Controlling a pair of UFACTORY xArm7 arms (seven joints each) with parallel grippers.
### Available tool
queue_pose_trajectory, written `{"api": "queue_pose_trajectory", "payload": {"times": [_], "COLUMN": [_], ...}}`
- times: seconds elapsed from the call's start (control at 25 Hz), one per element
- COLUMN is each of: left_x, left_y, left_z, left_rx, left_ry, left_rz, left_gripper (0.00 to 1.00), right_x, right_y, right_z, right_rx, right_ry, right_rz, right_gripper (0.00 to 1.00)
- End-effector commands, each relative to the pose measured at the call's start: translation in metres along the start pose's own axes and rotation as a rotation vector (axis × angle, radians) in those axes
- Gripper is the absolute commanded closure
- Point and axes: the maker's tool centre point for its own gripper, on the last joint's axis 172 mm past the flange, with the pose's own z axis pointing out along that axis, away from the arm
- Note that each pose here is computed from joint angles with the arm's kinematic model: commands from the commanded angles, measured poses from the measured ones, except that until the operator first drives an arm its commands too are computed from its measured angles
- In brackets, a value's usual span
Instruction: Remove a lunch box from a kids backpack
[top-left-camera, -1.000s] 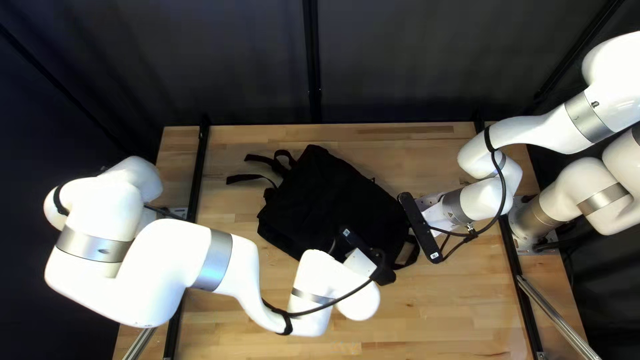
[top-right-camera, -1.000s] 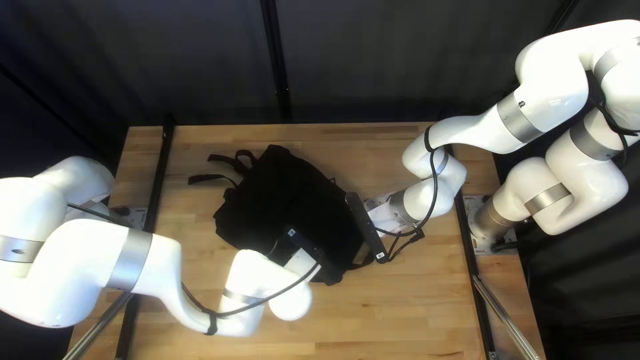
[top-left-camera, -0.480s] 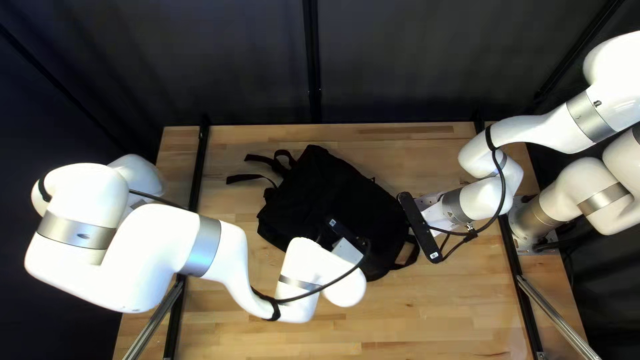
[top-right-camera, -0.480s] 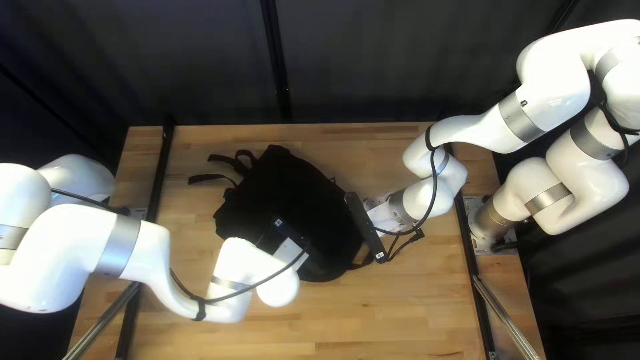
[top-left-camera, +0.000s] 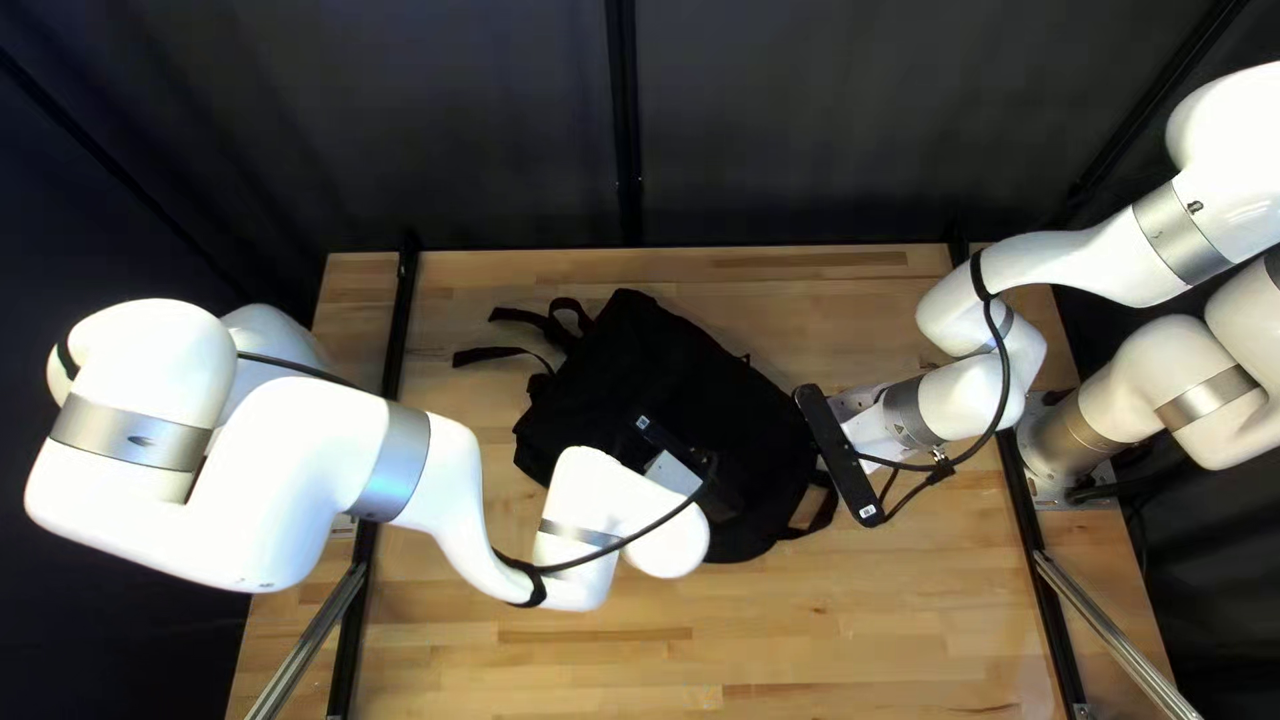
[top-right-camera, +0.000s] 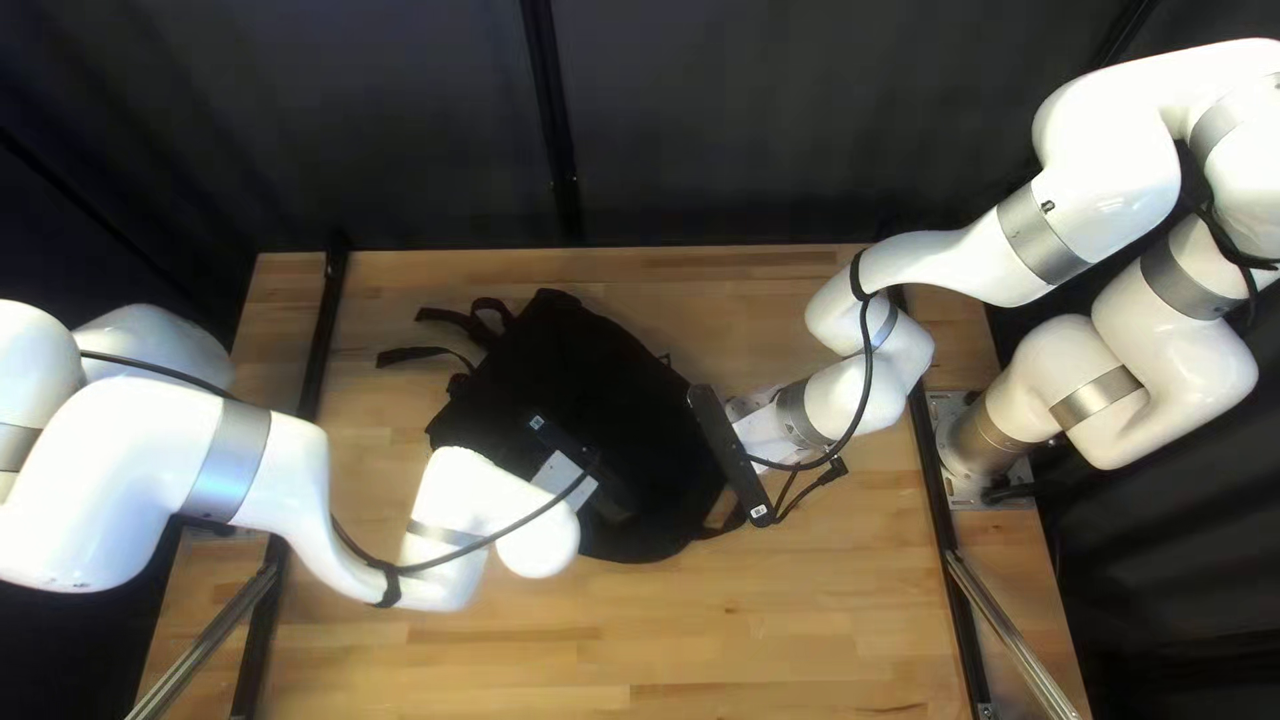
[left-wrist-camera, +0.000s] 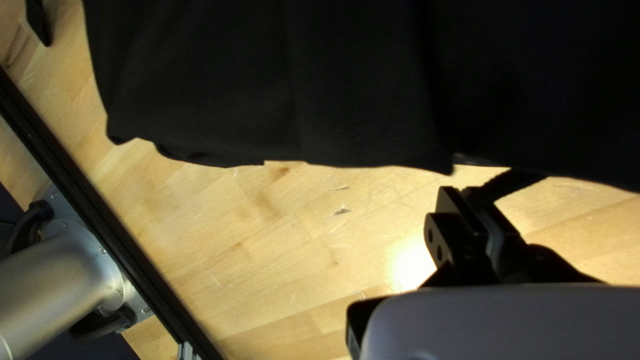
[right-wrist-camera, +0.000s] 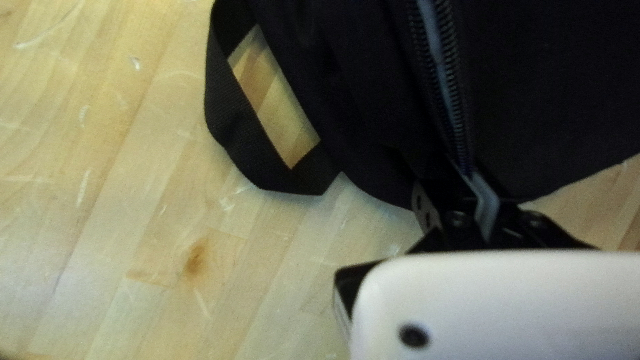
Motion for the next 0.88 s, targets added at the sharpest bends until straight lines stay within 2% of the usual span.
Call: {"api": "queue_pose_trajectory", "payload": {"times": [0.04,0.88], "left_x": [0.004,0.004], "left_y": [-0.009,-0.047], "left_z": [0.007,0.020], "left_rx": [-0.005,0.015], "left_ry": [-0.003,-0.017], "left_rz": [-0.011,-0.059], "left_gripper": [1.00,1.00], "right_x": [0.000,-0.003], "right_y": [-0.001,-0.005], "right_z": [0.000,0.000], "right_rx": [0.001,0.004], "right_ry": [0.000,-0.003], "right_rz": [-0.001,-0.008], "right_gripper": [1.00,1.00]}}
